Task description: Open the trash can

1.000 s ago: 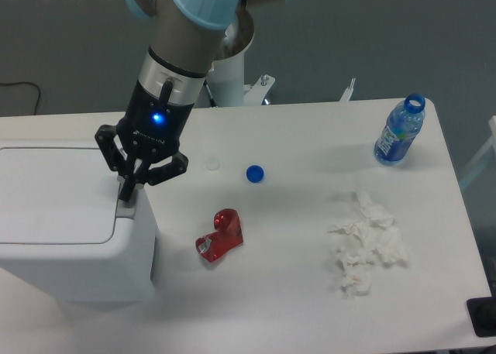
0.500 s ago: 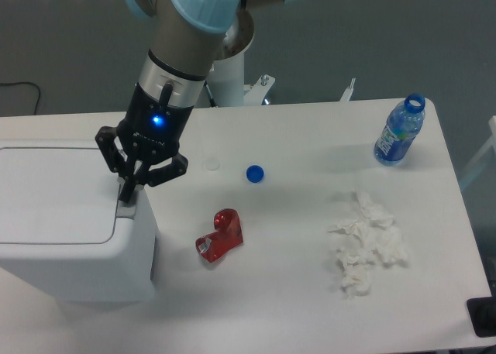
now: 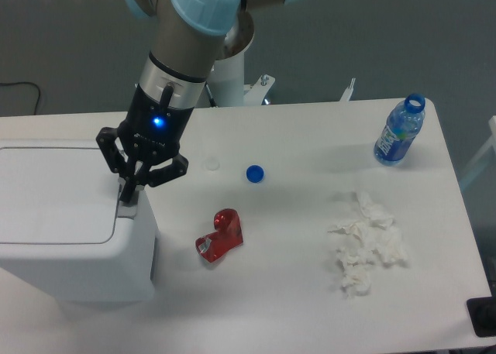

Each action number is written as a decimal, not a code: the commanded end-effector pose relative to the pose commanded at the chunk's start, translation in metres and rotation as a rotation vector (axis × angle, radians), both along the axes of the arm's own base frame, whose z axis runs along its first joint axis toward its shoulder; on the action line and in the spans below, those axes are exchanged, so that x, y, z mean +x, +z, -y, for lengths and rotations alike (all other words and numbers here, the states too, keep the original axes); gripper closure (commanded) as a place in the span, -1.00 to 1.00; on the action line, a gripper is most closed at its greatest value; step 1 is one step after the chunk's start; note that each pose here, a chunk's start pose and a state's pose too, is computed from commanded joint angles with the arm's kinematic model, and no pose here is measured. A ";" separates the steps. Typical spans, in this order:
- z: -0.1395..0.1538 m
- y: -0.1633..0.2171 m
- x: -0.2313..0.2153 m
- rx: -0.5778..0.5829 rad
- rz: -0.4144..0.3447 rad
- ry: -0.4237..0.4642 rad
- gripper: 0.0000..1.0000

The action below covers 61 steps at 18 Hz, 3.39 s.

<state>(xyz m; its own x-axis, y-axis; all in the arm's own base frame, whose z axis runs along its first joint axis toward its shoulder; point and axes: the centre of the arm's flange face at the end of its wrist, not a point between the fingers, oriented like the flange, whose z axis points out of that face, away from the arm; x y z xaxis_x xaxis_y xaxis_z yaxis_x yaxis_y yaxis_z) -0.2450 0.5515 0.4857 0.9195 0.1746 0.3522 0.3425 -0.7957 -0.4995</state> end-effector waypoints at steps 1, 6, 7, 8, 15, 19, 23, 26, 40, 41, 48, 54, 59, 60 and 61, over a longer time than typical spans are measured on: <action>0.000 0.000 0.000 -0.001 -0.001 0.001 1.00; 0.000 0.000 0.000 0.000 0.001 0.001 1.00; 0.000 0.000 0.000 0.000 0.001 0.001 1.00; 0.000 0.000 0.000 0.000 0.001 0.001 1.00; 0.000 0.006 -0.002 0.009 -0.003 0.004 1.00; 0.001 0.007 -0.002 0.012 -0.005 0.006 1.00; 0.001 0.007 -0.003 0.013 -0.004 0.007 1.00; 0.005 0.013 -0.005 0.021 -0.014 0.009 0.97; 0.114 -0.028 -0.177 -0.261 -0.291 0.220 -1.00; 0.122 -0.038 -0.191 -0.292 -0.305 0.207 -1.00; 0.187 -0.084 -0.262 -0.463 -0.423 -0.209 -1.00; 0.231 -0.115 -0.310 -0.572 -0.422 -0.368 -1.00; 0.232 -0.125 -0.310 -0.610 -0.404 -0.415 -1.00; 0.232 -0.125 -0.311 -0.609 -0.405 -0.414 -1.00; 0.231 -0.125 -0.310 -0.608 -0.405 -0.416 -1.00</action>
